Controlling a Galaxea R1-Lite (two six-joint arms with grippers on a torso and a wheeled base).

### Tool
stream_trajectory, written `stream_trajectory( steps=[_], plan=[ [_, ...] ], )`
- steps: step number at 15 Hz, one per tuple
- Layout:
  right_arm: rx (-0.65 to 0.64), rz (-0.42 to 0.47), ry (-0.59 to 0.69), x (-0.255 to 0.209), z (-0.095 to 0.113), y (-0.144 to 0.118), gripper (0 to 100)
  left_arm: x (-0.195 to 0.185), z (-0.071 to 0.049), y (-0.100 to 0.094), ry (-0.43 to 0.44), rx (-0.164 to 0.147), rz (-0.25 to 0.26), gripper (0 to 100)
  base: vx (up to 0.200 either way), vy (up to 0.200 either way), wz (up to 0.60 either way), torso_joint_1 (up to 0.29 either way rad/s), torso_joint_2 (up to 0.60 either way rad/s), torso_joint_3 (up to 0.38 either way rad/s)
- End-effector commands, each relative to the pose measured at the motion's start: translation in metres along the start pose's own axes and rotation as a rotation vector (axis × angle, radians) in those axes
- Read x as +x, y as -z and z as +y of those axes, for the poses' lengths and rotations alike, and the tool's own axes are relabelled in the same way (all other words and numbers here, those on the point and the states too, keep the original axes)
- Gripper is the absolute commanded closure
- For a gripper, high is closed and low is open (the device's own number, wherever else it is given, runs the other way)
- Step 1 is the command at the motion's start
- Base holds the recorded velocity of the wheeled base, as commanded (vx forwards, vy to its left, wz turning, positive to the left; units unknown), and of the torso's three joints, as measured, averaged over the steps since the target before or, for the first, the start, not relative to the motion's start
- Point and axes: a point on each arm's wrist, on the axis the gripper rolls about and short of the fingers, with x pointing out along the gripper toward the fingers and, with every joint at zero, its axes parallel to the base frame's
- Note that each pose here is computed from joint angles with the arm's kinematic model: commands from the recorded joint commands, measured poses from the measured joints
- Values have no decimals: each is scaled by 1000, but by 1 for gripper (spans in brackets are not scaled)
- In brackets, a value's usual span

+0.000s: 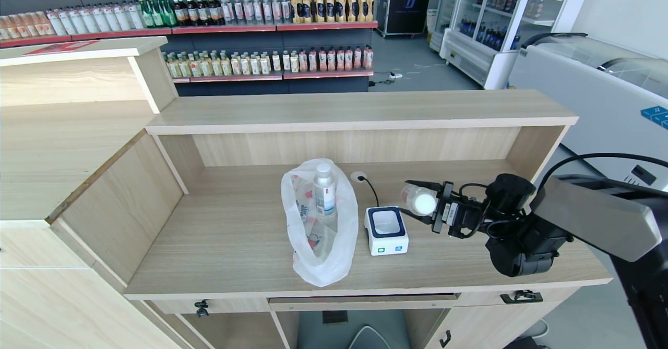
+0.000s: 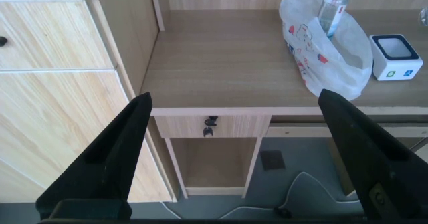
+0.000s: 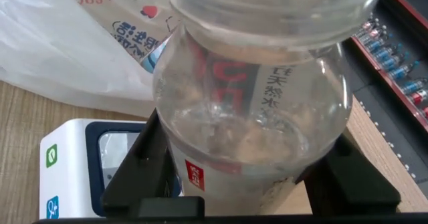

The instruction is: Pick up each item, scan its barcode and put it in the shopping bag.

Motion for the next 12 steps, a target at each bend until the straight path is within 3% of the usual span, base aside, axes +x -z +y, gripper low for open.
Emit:
stream_trajectory(
  steps=[1, 12],
  plan=[
    [5, -16, -4, 7, 3, 1, 100, 0, 0, 0, 0, 0, -1, 0, 0, 0, 0, 0, 0, 0],
    [66, -75, -7, 36, 12, 11, 100, 0, 0, 0, 0, 0, -1, 0, 0, 0, 0, 0, 0, 0]
  ],
)
